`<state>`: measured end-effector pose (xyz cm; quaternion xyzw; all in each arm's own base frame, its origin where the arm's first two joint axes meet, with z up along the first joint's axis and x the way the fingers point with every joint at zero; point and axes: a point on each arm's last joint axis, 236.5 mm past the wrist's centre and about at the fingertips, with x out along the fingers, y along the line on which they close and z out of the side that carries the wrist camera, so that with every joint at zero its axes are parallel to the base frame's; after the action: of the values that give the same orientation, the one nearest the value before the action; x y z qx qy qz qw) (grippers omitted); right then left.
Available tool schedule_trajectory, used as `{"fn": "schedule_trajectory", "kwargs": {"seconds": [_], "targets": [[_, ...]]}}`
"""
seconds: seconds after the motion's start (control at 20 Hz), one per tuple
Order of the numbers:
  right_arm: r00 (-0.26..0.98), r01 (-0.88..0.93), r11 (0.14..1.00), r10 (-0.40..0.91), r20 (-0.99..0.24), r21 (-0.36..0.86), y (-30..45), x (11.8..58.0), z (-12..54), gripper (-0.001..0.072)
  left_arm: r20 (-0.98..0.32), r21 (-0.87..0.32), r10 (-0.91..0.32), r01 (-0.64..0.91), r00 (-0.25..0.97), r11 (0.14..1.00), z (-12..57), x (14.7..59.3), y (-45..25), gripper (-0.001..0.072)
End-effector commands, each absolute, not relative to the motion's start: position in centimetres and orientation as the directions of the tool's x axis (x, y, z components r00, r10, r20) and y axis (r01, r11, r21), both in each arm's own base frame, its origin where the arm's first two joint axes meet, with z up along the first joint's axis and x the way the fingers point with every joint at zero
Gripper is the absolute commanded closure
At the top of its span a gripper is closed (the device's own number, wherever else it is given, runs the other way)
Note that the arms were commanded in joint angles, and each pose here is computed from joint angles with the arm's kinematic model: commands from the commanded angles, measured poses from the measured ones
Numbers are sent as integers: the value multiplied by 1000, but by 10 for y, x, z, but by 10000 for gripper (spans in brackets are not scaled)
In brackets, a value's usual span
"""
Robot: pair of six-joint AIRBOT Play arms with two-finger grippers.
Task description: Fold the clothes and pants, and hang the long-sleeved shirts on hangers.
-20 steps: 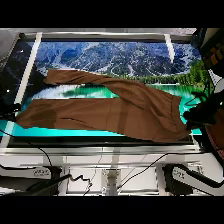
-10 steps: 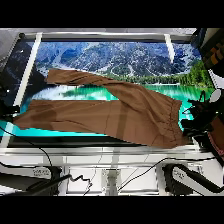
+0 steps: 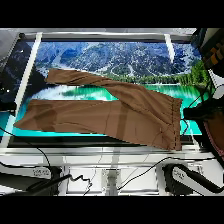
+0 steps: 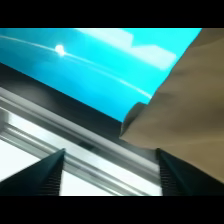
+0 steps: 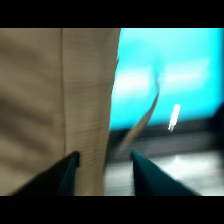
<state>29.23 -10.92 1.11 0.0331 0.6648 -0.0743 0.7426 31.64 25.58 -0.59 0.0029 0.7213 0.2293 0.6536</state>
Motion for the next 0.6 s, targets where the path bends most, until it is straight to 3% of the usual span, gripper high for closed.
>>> {"fn": "schedule_trajectory", "kwargs": {"seconds": [0.0,0.05,0.1,0.25,0.4,0.5,0.55], "targets": [[481,194,973,-206,-852,-125,-145,381,77,672,-956,274,292,-380,-11,883,21,351,251,430],[546,243,962,-239,-803,-121,-159,395,94,676,-961,231,273,-392,52,890,31,365,246,621],[569,299,949,-261,-780,-99,-174,399,103,677,-959,196,260,-399,113,896,40,378,242,689],[536,376,925,-163,-828,61,-205,381,77,681,-948,106,215,-403,235,909,54,403,229,691],[536,227,840,315,-783,493,-164,371,39,659,-953,7,111,-348,280,938,49,416,206,682],[425,254,750,480,-767,611,-153,347,4,284,-948,-80,18,-294,319,952,47,427,185,653],[359,280,741,509,-782,611,-152,336,-17,274,-943,-119,-18,-285,333,951,47,431,177,505]]}}
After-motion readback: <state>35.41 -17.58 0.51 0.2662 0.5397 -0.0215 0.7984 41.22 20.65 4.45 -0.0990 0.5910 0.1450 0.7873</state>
